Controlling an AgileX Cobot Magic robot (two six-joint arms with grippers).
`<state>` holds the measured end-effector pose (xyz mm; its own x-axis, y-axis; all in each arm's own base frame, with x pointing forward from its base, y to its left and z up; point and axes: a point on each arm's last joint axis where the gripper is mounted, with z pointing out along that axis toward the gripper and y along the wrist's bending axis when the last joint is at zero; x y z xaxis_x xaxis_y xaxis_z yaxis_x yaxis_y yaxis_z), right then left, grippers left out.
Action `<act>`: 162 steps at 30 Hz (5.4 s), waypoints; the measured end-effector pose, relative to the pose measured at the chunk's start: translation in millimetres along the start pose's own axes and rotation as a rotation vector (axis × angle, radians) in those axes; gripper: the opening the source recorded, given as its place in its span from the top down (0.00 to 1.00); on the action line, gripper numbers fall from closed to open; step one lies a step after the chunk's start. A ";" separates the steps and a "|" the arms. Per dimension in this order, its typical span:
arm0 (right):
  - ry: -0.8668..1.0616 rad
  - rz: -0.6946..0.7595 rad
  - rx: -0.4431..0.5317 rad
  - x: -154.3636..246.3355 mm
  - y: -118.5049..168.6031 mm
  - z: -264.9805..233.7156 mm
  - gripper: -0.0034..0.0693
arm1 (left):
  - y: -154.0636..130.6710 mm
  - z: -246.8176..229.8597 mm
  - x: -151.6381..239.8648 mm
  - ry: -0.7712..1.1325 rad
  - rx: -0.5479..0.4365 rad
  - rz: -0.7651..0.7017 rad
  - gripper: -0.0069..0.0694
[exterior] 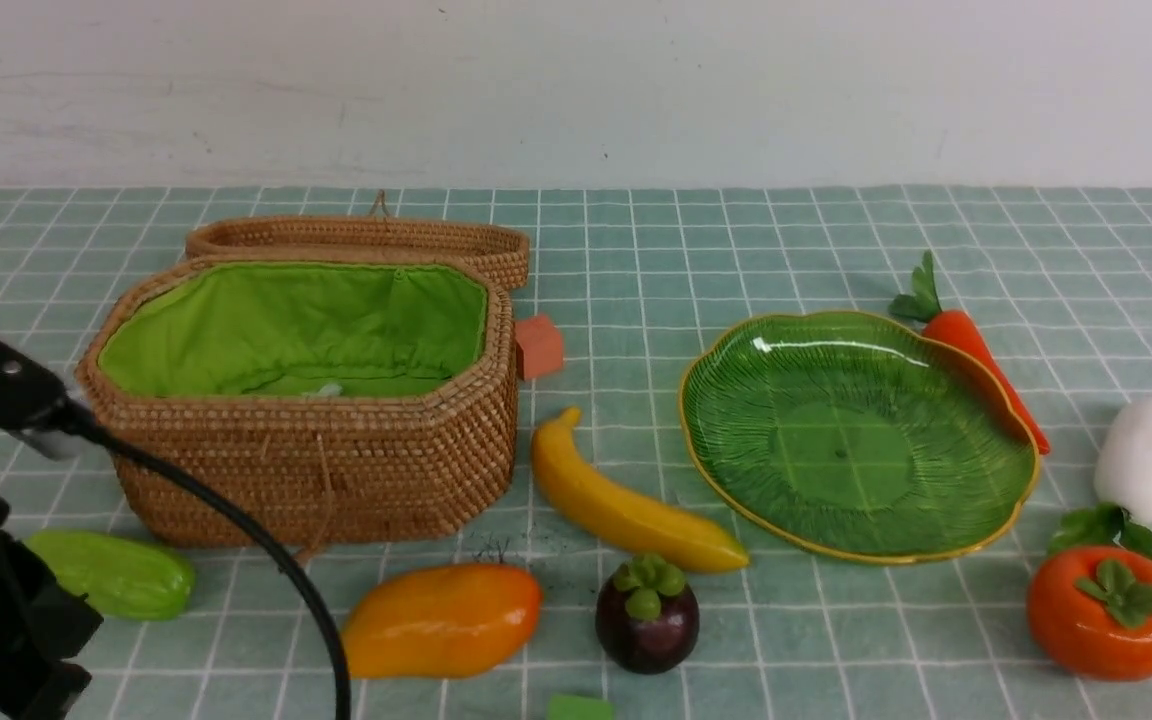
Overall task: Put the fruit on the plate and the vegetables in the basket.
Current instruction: Take a chayote with your left arm and place it on the basket on the left, then grab the mango with your left arm and place it on the right plate
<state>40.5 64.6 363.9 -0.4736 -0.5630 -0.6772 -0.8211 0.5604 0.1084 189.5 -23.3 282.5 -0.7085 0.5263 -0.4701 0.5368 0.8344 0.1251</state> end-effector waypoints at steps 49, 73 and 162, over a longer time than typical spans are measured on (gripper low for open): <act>-0.007 -0.032 -0.039 1.3 4.3 -1.9 0.76 | 49.6 132.2 1.3 0.341 -0.002 0.954 0.20; -0.071 -0.031 -0.021 -4.5 2.8 -2.0 0.76 | 38.7 91.6 -0.7 0.290 -0.007 0.730 0.35; -0.281 0.102 0.043 -18.8 8.3 -47.5 0.75 | -114.3 173.3 -92.8 0.156 0.063 0.557 0.25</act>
<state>27.5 51.0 412.1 -0.4417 -0.3156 -0.8398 -0.7565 0.6342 0.1596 273.2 -195.9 160.4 -0.3681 0.9049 -0.2136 0.8707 0.4161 0.2621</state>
